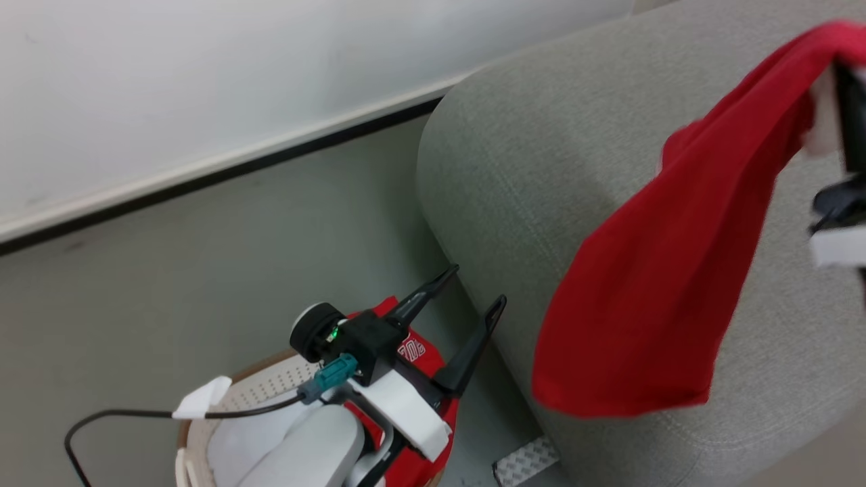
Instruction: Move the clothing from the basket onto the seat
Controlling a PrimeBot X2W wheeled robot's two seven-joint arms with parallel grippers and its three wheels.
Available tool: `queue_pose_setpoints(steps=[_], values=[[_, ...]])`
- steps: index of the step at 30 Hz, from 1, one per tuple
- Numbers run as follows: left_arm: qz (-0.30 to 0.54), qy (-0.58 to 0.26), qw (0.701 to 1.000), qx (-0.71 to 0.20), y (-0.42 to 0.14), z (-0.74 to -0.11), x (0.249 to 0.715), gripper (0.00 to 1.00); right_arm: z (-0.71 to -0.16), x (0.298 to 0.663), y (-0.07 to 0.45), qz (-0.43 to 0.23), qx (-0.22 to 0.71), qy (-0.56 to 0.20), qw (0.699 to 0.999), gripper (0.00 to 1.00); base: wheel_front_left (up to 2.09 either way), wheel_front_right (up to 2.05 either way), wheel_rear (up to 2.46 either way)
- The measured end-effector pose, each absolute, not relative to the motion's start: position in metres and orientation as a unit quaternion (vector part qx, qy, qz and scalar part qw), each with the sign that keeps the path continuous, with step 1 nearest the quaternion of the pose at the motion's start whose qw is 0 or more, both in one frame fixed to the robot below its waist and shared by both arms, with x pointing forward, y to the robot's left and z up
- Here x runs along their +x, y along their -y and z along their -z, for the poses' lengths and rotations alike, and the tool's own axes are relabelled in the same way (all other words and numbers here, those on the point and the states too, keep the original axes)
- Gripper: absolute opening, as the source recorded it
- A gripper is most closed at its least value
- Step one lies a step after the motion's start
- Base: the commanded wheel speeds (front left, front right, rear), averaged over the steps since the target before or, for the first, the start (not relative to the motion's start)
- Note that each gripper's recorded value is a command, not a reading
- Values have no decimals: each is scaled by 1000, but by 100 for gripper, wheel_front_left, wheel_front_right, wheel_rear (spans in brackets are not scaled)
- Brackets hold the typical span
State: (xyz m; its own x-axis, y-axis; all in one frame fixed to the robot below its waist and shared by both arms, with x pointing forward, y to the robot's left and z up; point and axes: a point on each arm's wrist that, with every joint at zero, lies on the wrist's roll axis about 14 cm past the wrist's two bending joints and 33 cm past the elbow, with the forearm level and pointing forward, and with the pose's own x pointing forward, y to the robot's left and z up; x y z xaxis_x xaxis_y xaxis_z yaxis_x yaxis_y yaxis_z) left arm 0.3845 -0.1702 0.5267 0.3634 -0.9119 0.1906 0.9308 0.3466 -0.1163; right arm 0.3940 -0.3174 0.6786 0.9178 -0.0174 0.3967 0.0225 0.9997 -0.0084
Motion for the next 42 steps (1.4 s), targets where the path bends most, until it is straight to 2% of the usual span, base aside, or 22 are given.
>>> queue_pose_setpoints(steps=[7,15,20,26,35,41,42], values=[[550,29,828,-106,162,-502,410,100,-715,445,351,24,-31,213,976,0,0,0,0],[540,5,834,-109,154,-469,435,100,-732,502,385,54,-74,200,976,0,0,0,0],[535,-9,837,-110,148,-450,445,100,-683,531,412,87,-89,126,984,0,0,0,0],[520,-20,847,-111,136,-434,460,100,-591,556,433,118,-89,-3,989,0,0,0,0],[499,-45,859,-109,120,-404,471,100,-458,568,422,119,-66,-172,976,0,0,0,0],[486,-51,866,-104,110,-396,476,100,-408,564,411,109,-54,-265,957,0,0,0,0],[485,-50,867,-104,109,-397,476,100,-406,562,410,107,-55,-272,955,20,0,0,0]])
